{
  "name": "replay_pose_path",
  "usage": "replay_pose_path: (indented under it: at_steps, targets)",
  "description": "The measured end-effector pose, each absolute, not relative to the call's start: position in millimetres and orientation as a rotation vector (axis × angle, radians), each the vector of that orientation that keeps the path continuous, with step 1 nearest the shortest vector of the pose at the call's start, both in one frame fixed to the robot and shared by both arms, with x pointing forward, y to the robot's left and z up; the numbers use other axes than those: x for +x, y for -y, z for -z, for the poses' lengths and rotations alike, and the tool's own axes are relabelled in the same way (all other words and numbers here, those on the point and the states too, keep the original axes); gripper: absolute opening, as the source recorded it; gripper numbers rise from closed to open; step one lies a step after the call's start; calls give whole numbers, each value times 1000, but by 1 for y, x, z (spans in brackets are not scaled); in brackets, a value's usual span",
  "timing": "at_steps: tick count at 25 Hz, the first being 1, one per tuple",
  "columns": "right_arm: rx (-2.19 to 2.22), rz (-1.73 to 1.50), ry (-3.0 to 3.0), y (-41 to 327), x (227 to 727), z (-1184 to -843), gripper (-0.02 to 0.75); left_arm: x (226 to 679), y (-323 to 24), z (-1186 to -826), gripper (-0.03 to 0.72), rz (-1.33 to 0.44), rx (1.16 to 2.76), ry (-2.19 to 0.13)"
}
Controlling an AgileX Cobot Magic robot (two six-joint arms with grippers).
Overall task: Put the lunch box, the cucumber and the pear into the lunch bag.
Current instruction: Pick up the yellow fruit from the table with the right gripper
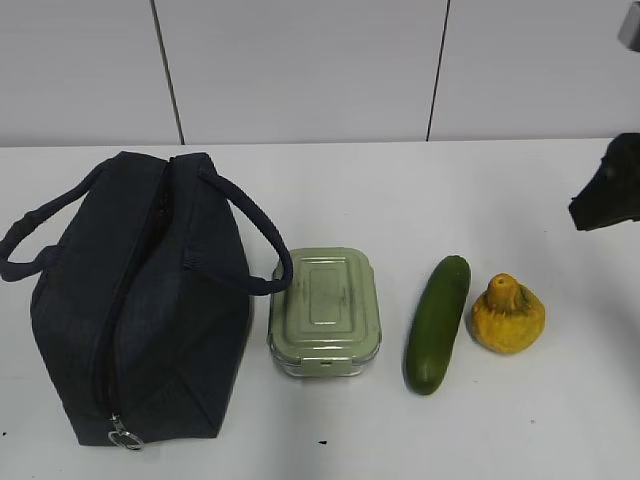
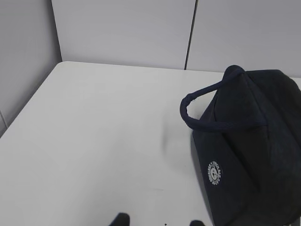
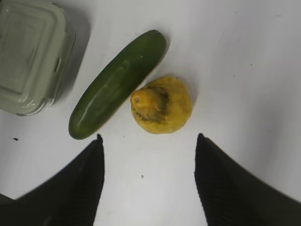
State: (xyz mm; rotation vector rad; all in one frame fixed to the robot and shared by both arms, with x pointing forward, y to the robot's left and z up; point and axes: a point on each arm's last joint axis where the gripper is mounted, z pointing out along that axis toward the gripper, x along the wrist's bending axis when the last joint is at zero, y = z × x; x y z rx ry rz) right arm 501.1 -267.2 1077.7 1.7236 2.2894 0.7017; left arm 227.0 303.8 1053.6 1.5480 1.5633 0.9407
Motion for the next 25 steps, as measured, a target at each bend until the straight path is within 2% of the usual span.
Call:
replay_pose_path:
  at_steps: [11,18,25]
  targets:
    - [1634,-410,-2490,213,558,-1028,470,227,-304,-1054,246,-941,1548,-1563]
    - [1800,-208,-2469,213,573,-988,471,227,-304,-1054,246,-941,1548,-1563]
    - [1801,-210,-2460,211,585,-977,471,227,-304,-1054,246,-941,1548,-1563]
